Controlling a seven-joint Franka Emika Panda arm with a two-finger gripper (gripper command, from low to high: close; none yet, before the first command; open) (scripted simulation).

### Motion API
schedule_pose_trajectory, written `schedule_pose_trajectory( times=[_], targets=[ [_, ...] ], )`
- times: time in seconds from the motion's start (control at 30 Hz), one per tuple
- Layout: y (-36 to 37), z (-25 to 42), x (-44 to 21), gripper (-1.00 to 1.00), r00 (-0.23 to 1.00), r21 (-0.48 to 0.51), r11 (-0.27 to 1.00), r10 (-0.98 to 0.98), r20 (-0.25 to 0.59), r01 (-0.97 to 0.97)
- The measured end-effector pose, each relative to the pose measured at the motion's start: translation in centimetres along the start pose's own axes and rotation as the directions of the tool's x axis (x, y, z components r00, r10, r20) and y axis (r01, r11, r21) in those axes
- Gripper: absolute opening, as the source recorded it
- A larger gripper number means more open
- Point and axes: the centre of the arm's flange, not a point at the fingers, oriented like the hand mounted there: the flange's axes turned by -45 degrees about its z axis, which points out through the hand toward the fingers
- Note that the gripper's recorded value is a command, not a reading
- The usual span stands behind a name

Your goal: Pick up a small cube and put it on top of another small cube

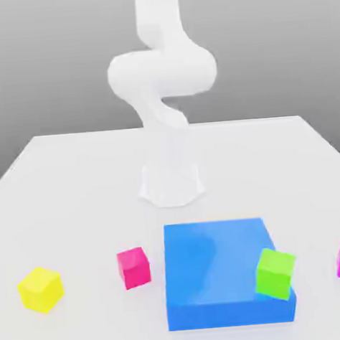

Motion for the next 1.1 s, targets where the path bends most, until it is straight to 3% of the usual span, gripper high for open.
schedule_pose_trajectory(
  times=[0.2, 0.4, 0.63, 0.9, 0.93, 1.1],
  targets=[
    [3.9, 14.1, -6.2, 0.0, 0.932, -0.112, 0.948, 0.313, 0.183, -0.297],
    [7.9, 24.6, -16.8, 0.0, 0.738, -0.312, 0.788, 0.611, 0.286, -0.531],
    [11.4, 30.8, -32.9, 0.0, 0.403, -0.594, 0.47, 0.88, 0.253, -0.653],
    [12.0, 35.3, -38.1, 0.0, 0.371, -0.617, 0.437, 0.897, 0.242, -0.655],
    [12.1, 35.6, -38.4, -1.0, 0.371, -0.617, 0.437, 0.897, 0.242, -0.654],
    [12.0, 35.7, -38.4, -1.0, 0.372, -0.615, 0.437, 0.897, 0.241, -0.656]
  ],
)
